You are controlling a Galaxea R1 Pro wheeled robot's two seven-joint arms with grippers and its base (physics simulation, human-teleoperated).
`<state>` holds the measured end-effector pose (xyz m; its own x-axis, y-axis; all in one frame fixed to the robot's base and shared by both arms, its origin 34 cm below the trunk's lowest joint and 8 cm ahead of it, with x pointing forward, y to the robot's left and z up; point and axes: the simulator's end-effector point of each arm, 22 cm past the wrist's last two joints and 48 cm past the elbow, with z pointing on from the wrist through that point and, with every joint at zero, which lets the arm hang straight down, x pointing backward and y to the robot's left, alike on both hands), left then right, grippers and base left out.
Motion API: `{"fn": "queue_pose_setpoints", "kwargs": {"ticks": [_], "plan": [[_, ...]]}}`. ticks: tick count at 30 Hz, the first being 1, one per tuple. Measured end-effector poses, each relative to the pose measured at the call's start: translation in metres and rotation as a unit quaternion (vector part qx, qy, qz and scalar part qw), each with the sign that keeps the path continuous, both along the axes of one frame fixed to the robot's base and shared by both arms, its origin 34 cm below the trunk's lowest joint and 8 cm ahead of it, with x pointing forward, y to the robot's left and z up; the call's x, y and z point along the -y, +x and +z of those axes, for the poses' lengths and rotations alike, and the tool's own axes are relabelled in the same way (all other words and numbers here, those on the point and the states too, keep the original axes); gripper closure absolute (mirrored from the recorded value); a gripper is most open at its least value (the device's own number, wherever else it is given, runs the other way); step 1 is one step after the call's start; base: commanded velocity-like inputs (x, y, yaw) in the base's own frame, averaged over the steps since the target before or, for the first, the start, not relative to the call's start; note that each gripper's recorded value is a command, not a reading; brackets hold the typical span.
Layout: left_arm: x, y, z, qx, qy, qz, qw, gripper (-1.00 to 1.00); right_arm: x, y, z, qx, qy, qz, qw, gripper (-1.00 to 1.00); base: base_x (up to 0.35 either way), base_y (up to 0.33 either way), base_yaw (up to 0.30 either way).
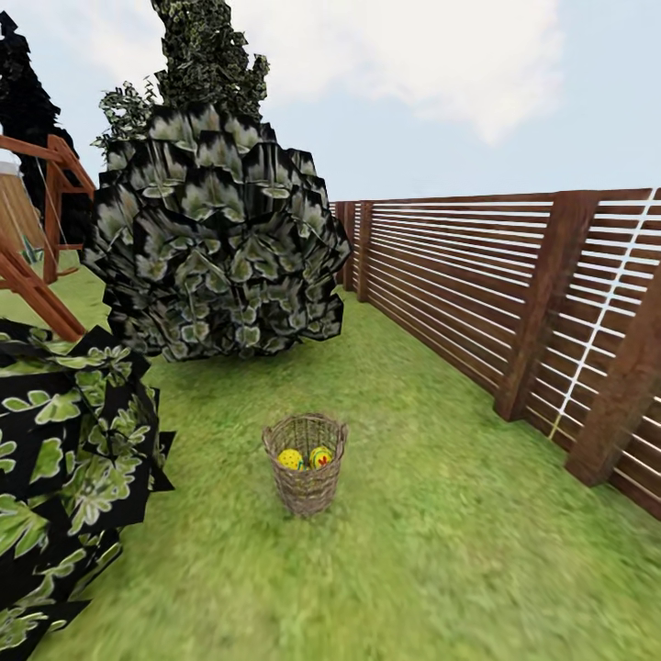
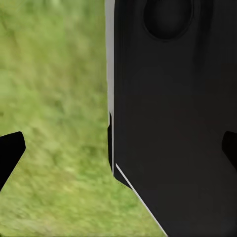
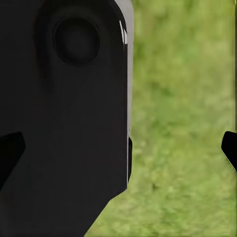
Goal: Take the three Easter eggs out of the wicker basket on the lawn in the garden, then place them on the lawn next to a single tree (choose any tree) so that all three eggs are next to the same tree and none are left in the basket.
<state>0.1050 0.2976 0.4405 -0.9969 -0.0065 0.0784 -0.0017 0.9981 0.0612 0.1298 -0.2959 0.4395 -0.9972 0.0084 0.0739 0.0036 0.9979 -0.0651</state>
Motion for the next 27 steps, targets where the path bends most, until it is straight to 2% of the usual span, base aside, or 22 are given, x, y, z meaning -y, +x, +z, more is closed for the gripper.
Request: {"fn": "queue_pose_setpoints", "kwargs": {"ticks": [21,27], "plan": [[0.0002,0.0000,0.0000,0.000,0.000,0.000,1.0000,-1.00,0.0000,0.0000,0.0000,0.000,0.000,0.000,1.0000,-1.00,0.331,0.000,0.000],[0.0000,0.0001,-0.0001,0.000,0.000,0.001,1.0000,-1.00,0.0002,0.0000,-0.0001,0.000,0.000,-0.001,1.0000,-1.00,0.147,0.000,0.000]]}}
